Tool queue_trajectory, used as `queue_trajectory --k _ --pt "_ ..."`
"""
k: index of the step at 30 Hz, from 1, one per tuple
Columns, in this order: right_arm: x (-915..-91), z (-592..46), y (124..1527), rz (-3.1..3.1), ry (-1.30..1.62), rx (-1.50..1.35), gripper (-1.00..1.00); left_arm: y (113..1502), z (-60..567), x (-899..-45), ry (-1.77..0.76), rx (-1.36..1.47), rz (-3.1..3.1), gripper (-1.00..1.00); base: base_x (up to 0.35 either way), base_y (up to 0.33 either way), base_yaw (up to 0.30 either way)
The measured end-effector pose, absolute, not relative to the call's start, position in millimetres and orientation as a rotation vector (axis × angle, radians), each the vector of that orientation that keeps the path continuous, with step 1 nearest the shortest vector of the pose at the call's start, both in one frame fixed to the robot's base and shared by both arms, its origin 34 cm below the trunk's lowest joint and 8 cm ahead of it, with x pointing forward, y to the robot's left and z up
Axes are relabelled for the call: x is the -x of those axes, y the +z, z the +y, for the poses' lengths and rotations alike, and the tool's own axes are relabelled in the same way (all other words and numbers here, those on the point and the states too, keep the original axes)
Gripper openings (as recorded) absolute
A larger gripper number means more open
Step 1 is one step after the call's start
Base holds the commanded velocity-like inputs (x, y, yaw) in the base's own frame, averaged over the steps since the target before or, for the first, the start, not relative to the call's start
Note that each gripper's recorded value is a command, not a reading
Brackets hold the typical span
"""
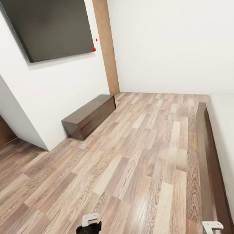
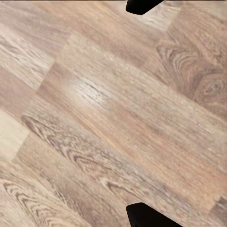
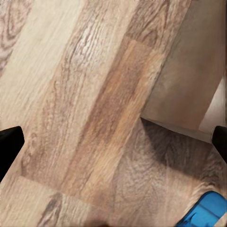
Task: In the bedroom, move the book from the bed onto either nightstand, and place the two sandals side by side next to the bed.
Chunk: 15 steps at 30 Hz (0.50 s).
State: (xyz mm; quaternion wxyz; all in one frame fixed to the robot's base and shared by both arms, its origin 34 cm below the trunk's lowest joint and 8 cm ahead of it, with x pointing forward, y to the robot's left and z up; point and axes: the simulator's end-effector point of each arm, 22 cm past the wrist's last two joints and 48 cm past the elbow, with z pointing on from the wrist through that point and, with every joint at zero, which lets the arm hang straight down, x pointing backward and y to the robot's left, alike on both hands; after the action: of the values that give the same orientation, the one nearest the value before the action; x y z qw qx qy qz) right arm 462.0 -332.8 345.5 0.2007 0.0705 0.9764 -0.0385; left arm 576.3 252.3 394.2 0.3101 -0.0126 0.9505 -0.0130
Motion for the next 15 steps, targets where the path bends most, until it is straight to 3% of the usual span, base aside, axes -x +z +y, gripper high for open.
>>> queue_trajectory --k 15 --pt "-463.3 -332.8 353.7 2.729 -0.108 -0.197 1.0 402.5 251.5 -577.9 -0.036 0.033 2.51 1.0 0.0 0.0 0.0"
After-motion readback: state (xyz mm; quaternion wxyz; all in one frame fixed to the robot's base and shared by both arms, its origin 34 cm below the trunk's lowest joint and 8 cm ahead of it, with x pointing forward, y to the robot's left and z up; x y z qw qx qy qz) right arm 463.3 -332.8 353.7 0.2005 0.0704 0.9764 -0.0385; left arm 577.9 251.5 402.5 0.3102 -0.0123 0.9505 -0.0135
